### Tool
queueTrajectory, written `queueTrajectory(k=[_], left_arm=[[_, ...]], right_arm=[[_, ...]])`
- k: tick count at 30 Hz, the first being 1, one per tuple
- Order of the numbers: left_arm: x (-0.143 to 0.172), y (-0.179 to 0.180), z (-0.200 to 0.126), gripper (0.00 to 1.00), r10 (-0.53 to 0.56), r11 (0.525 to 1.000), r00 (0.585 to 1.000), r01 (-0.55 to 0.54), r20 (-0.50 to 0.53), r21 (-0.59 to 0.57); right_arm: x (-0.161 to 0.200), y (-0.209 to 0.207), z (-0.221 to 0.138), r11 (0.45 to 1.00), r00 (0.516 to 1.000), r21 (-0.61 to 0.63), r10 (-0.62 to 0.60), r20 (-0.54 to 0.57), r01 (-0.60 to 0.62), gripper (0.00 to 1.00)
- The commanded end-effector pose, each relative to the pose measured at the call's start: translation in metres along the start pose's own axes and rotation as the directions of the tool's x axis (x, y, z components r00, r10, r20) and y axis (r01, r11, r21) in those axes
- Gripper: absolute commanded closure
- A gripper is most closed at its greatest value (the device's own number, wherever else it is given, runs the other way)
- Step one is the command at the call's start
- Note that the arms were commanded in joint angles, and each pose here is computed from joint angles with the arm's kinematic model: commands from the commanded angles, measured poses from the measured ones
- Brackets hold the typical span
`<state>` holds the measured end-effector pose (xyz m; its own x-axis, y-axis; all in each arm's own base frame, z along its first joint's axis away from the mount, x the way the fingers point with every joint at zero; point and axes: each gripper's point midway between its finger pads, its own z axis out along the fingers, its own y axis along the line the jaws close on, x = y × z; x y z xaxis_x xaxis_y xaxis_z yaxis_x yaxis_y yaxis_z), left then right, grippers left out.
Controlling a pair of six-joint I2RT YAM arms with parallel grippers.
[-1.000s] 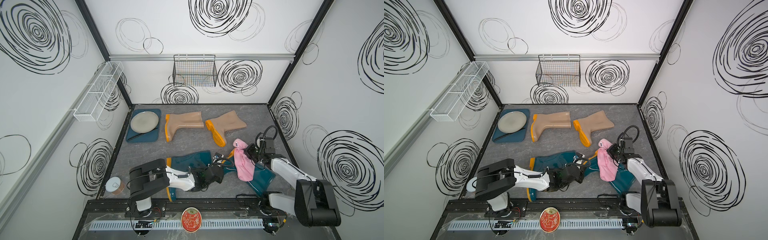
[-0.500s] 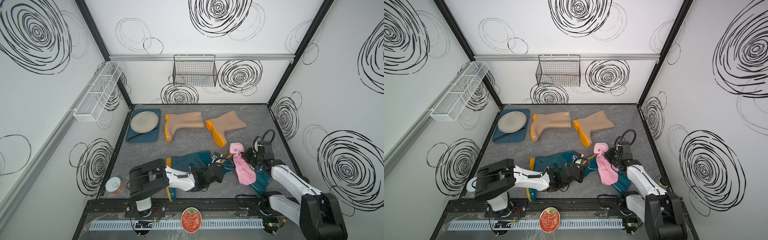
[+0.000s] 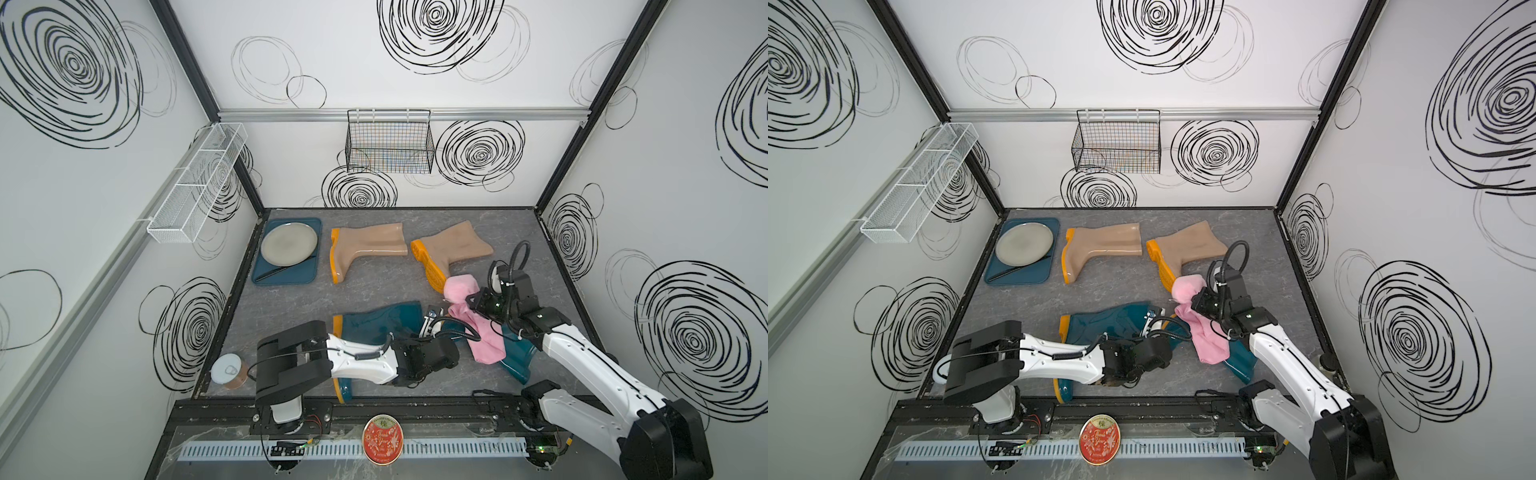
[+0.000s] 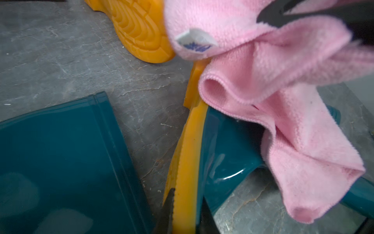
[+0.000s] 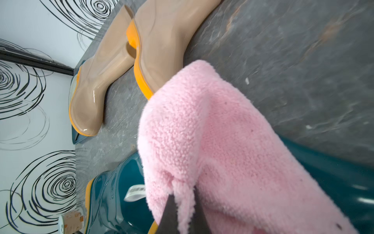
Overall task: Wipe the rubber boots with a cloth
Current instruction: Wipe the dirt off the rubber boot.
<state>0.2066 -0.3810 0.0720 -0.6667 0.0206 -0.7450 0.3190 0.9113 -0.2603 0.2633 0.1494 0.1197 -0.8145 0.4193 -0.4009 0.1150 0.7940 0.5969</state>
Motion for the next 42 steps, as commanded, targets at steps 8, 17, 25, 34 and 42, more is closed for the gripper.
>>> queueTrajectory(k=[8,17,25,34,42], left_arm=[[-0.030,0.003,0.000,1.00,-0.126,0.992,0.988,0.128,0.092,-0.017],[-0.030,0.012,0.014,1.00,-0.193,0.981,0.978,0.194,0.075,-0.002],[-0.023,0.020,0.021,1.00,-0.221,0.975,0.974,0.220,0.052,0.027],[-0.014,0.018,0.022,1.00,-0.219,0.974,0.975,0.217,0.024,0.062],[-0.014,0.011,0.021,1.00,-0.199,0.977,0.980,0.197,0.022,0.082]], right_arm=[[0.057,-0.109,0.001,0.879,0.928,0.345,0.369,-0.054,-0.329,1.00],[0.039,-0.166,-0.078,0.710,0.919,0.586,0.342,0.197,-0.390,1.00],[0.049,-0.138,-0.081,0.828,0.917,0.394,0.361,0.172,-0.400,1.00],[0.034,-0.015,-0.009,0.967,0.967,0.014,0.255,-0.008,-0.255,1.00],[0.012,0.047,0.020,0.988,0.987,-0.020,0.154,0.054,-0.153,1.00]])
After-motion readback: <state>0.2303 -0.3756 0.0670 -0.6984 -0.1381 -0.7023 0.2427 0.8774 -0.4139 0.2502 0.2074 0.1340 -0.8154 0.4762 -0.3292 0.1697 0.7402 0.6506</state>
